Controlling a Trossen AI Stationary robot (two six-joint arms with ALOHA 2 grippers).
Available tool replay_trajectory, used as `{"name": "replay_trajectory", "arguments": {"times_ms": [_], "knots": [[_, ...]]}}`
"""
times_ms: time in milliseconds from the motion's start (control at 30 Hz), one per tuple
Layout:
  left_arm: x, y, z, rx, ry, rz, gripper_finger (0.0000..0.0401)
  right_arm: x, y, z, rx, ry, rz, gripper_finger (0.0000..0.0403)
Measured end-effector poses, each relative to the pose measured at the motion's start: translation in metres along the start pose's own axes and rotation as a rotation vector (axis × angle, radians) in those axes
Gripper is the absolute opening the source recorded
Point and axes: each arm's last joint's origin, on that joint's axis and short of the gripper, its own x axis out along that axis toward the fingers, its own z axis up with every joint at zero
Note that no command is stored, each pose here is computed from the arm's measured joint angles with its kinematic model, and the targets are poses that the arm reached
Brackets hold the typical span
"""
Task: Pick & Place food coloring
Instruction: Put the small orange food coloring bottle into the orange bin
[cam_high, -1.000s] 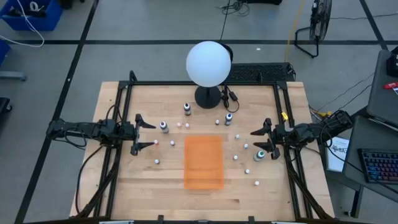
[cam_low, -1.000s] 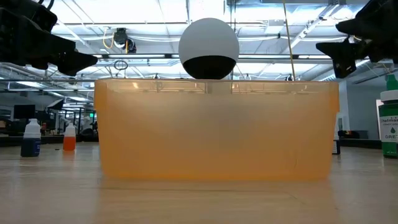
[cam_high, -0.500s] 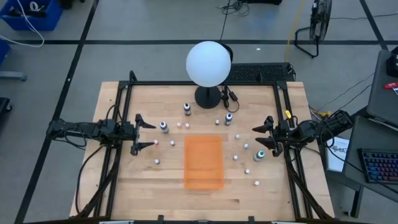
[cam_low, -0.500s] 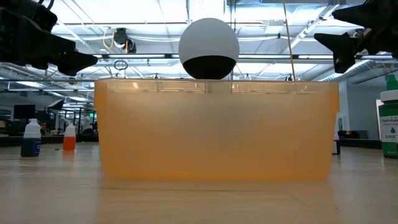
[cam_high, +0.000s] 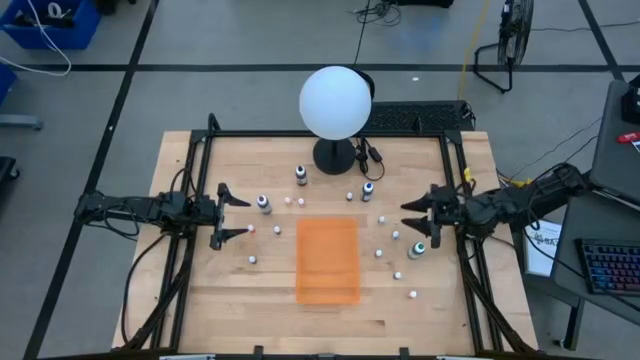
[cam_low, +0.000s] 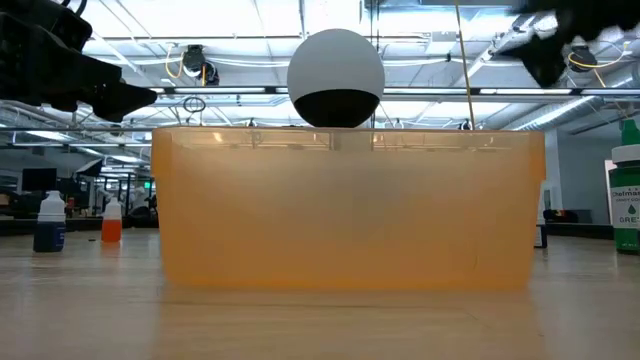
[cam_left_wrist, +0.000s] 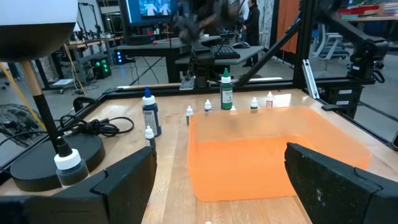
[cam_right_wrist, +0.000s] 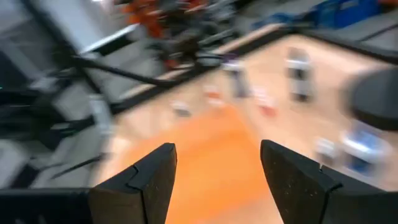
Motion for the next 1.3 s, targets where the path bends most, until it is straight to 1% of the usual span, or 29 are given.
{"name": "replay_trajectory", "arguments": {"times_ms": [100, 167, 233, 267, 333, 433, 533, 633, 700, 767, 900, 1133, 1300], "knots": [[0.000, 0.000, 0.000, 0.000, 0.000, 0.000, 0.0351, 0.015, 0.033, 0.032, 0.015, 0.095, 0.153, 0.0222], [0.000, 0.000, 0.000, 0.000, -0.002, 0.000, 0.0351, 0.028, 0.057, 0.046, 0.049, 0.184, 0.253, 0.0222], [0.000, 0.000, 0.000, 0.000, -0.001, 0.000, 0.0351, 0.042, 0.077, 0.048, 0.086, 0.330, 0.288, 0.0221], [0.000, 0.000, 0.000, 0.000, -0.002, 0.000, 0.0351, 0.048, 0.087, 0.047, 0.103, 0.409, 0.280, 0.0221], [0.000, 0.000, 0.000, 0.000, -0.002, 0.000, 0.0351, 0.057, 0.102, 0.043, 0.152, 0.569, 0.226, 0.0222], [0.000, 0.000, 0.000, 0.000, -0.001, 0.000, 0.0351, 0.065, 0.114, 0.027, 0.245, 0.801, 0.036, 0.0222], [0.000, 0.000, 0.000, 0.000, 0.000, 0.000, 0.0351, 0.067, 0.119, 0.004, 0.335, 0.951, -0.176, 0.0221], [0.000, 0.000, 0.000, 0.000, 0.000, 0.000, 0.0351, 0.062, 0.124, -0.017, 0.388, 1.039, -0.351, 0.0221], [0.000, 0.000, 0.000, 0.000, 0.000, 0.000, 0.0351, 0.058, 0.127, -0.032, 0.391, 1.082, -0.449, 0.0222], [0.000, 0.000, 0.000, 0.000, 0.000, 0.000, 0.0351, 0.054, 0.130, -0.044, 0.383, 1.108, -0.503, 0.0222], [0.000, 0.000, 0.000, 0.000, 0.000, 0.000, 0.0351, 0.050, 0.136, -0.065, 0.340, 1.109, -0.559, 0.0221], [0.000, 0.000, 0.000, 0.000, 0.000, 0.000, 0.0351, 0.060, 0.138, -0.091, 0.191, 1.013, -0.632, 0.0221], [0.000, 0.000, 0.000, 0.000, 0.000, 0.000, 0.0351, 0.067, 0.137, -0.105, 0.135, 1.021, -0.671, 0.0221]]}}
